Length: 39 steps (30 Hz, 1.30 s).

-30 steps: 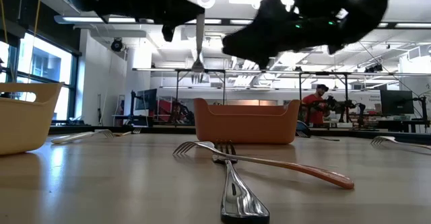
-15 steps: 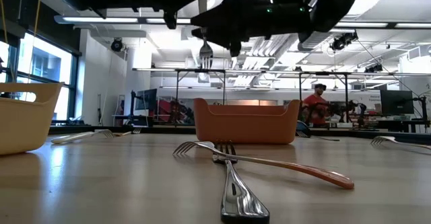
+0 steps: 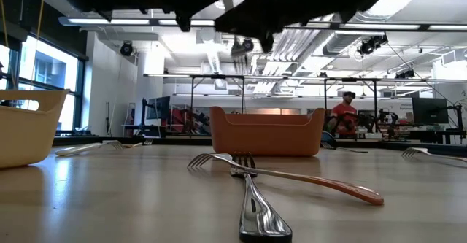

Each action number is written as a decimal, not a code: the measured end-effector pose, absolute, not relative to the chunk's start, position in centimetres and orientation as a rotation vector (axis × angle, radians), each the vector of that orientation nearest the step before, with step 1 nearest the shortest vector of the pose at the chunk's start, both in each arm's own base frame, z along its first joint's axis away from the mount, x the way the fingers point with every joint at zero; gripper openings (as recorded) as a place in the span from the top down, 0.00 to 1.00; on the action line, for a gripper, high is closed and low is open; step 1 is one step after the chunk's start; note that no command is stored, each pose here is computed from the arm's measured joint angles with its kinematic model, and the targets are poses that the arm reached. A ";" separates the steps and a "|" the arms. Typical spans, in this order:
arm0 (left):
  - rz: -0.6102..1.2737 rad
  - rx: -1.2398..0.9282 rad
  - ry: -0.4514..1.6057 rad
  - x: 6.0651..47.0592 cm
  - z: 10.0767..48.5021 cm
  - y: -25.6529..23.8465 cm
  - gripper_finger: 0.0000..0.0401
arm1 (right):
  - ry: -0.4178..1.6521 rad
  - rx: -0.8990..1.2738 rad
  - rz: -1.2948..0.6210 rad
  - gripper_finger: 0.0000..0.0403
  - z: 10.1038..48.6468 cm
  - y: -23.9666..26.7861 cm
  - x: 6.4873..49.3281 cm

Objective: Sort silverware by color (type)
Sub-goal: Put the top left white fork into the green bin

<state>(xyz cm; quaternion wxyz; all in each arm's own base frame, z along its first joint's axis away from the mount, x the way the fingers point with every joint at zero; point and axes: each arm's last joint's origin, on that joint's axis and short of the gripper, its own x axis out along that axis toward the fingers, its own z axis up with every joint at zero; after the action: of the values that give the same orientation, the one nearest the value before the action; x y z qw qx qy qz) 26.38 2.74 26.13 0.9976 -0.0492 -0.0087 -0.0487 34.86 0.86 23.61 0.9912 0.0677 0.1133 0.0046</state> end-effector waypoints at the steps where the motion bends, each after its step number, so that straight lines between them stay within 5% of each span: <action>1: -0.098 -0.098 -0.013 26.2 25.7 2.7 0.67 | 0.253 0.151 0.005 0.98 24.0 1.2 34.4; 14: -0.040 -0.069 -0.081 23.1 21.0 3.2 0.68 | 0.655 0.688 -0.011 0.99 27.1 8.4 25.8; 20: -0.021 -0.071 -0.062 22.4 20.0 3.5 0.71 | 0.964 0.954 -0.189 0.99 26.0 13.0 20.3; 30: -0.015 -0.055 -0.063 22.3 19.9 3.6 0.71 | 1.309 1.083 -0.609 0.99 23.4 17.8 12.8; 39: -0.004 -0.042 -0.065 22.3 20.0 3.8 0.71 | 1.354 1.085 -0.676 0.99 18.4 20.0 11.1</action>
<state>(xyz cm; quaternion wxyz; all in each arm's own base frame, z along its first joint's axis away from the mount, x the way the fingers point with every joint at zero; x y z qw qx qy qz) 22.29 3.81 19.96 0.9992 -0.0212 -0.0323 -0.0020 11.06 20.02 18.37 0.5968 0.4676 0.5834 -0.2913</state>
